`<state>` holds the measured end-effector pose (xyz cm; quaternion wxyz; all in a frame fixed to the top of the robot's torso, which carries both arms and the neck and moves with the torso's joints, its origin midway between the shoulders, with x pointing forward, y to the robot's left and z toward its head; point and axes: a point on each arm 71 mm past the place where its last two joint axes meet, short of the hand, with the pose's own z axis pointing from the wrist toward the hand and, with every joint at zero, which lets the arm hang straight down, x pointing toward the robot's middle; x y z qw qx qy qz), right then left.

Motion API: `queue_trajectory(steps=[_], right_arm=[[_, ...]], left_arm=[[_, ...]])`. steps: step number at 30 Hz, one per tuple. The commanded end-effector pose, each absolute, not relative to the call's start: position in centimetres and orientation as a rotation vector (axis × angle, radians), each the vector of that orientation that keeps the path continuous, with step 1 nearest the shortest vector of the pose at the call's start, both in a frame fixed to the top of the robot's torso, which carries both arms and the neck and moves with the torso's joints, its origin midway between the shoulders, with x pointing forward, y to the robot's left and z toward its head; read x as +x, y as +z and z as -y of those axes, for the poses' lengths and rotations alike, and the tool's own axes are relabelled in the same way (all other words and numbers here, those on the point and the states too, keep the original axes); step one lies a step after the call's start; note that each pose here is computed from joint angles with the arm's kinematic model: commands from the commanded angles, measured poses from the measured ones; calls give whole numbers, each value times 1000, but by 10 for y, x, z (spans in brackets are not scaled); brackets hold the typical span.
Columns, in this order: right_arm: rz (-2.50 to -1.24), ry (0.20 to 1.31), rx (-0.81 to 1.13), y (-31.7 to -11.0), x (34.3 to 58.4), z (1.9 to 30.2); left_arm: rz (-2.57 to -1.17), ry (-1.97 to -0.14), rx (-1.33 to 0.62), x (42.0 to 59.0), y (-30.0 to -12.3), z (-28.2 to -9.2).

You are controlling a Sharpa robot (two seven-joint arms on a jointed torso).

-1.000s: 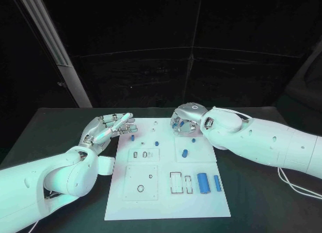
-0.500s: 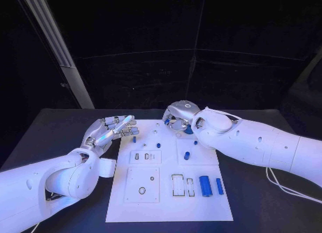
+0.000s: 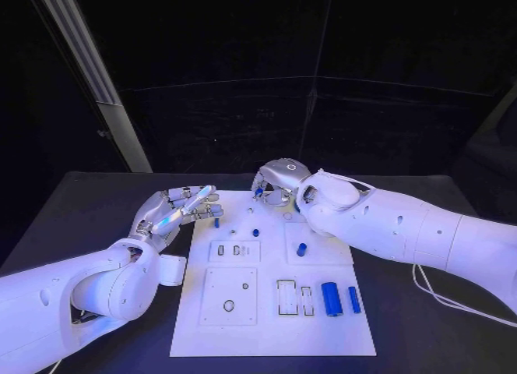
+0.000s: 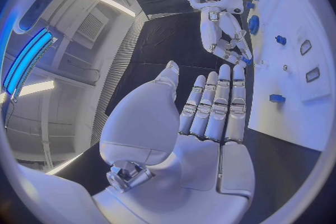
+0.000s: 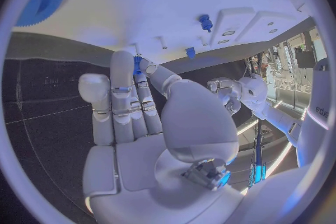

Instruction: Assemble the parts on the task board

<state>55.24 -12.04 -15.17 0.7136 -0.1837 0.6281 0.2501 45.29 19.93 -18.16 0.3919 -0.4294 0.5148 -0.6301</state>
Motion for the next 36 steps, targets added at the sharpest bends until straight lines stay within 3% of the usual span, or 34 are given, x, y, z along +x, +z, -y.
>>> queue_trajectory(steps=[1, 36], right_arm=[[-1396, 559, -422, -151, 553, 119], [-1447, 541, -446, -157, 560, 106]], left_arm=[[-1313, -1620, -1075, 453, -179, -197], [-1319, -1628, -1072, 454, -177, -195]])
